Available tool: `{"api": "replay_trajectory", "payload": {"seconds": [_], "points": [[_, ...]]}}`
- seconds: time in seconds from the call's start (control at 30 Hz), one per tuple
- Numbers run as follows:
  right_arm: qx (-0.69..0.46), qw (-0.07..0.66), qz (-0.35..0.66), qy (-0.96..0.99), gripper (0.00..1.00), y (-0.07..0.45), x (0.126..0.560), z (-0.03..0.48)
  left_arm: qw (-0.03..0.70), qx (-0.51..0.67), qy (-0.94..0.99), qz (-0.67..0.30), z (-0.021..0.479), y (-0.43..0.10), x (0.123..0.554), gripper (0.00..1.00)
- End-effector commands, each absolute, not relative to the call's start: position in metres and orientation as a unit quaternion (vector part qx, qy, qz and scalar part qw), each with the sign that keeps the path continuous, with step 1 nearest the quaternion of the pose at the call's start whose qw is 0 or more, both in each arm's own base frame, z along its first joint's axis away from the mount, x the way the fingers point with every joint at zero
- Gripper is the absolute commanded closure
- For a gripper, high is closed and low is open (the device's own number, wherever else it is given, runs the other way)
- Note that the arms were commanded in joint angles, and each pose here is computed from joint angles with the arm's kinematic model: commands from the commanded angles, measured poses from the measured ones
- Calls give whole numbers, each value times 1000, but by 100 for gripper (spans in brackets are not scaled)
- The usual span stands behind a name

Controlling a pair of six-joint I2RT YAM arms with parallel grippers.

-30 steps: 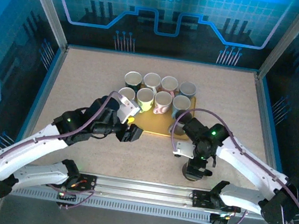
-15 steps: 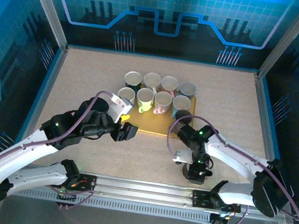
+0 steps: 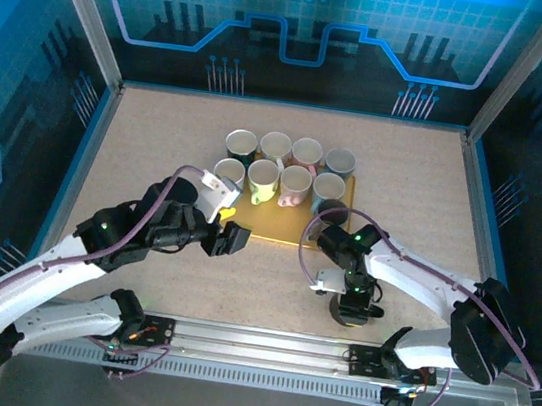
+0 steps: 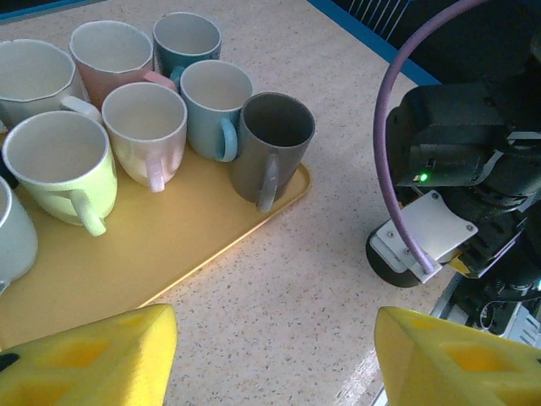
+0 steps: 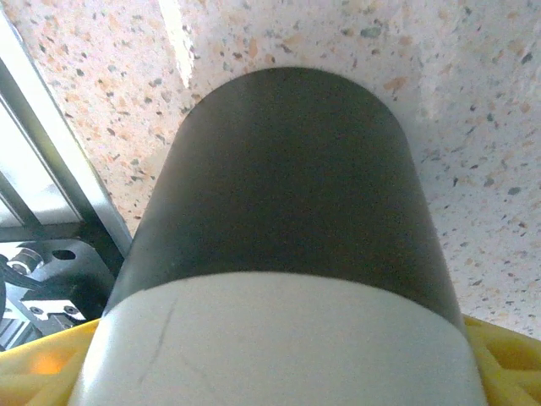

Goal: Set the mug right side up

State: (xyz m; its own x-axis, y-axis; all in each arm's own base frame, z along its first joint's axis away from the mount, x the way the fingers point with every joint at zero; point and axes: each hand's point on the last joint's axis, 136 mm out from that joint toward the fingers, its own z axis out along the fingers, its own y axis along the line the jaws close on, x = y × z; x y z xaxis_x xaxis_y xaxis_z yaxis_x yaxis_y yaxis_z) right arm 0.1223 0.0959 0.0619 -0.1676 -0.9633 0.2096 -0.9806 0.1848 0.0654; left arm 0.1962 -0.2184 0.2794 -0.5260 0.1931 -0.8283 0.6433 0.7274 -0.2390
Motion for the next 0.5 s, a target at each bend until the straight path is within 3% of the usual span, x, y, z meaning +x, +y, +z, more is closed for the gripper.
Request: {"api": "replay_trajectory", "payload": {"seconds": [0.0, 0.2, 0.27, 0.47], "points": [[640, 78, 1, -765, 79, 120, 123, 85, 434, 236, 827, -270, 288, -212, 198, 36], [662, 73, -34, -745, 99, 156, 109, 132, 456, 228, 822, -255, 311, -197, 195, 36], [658, 47, -63, -749, 100, 177, 110, 150, 462, 223, 823, -244, 319, -189, 194, 36], [553, -177, -206, -788, 100, 262, 157, 229, 469, 206, 830, -220, 330, -168, 191, 36]]}}
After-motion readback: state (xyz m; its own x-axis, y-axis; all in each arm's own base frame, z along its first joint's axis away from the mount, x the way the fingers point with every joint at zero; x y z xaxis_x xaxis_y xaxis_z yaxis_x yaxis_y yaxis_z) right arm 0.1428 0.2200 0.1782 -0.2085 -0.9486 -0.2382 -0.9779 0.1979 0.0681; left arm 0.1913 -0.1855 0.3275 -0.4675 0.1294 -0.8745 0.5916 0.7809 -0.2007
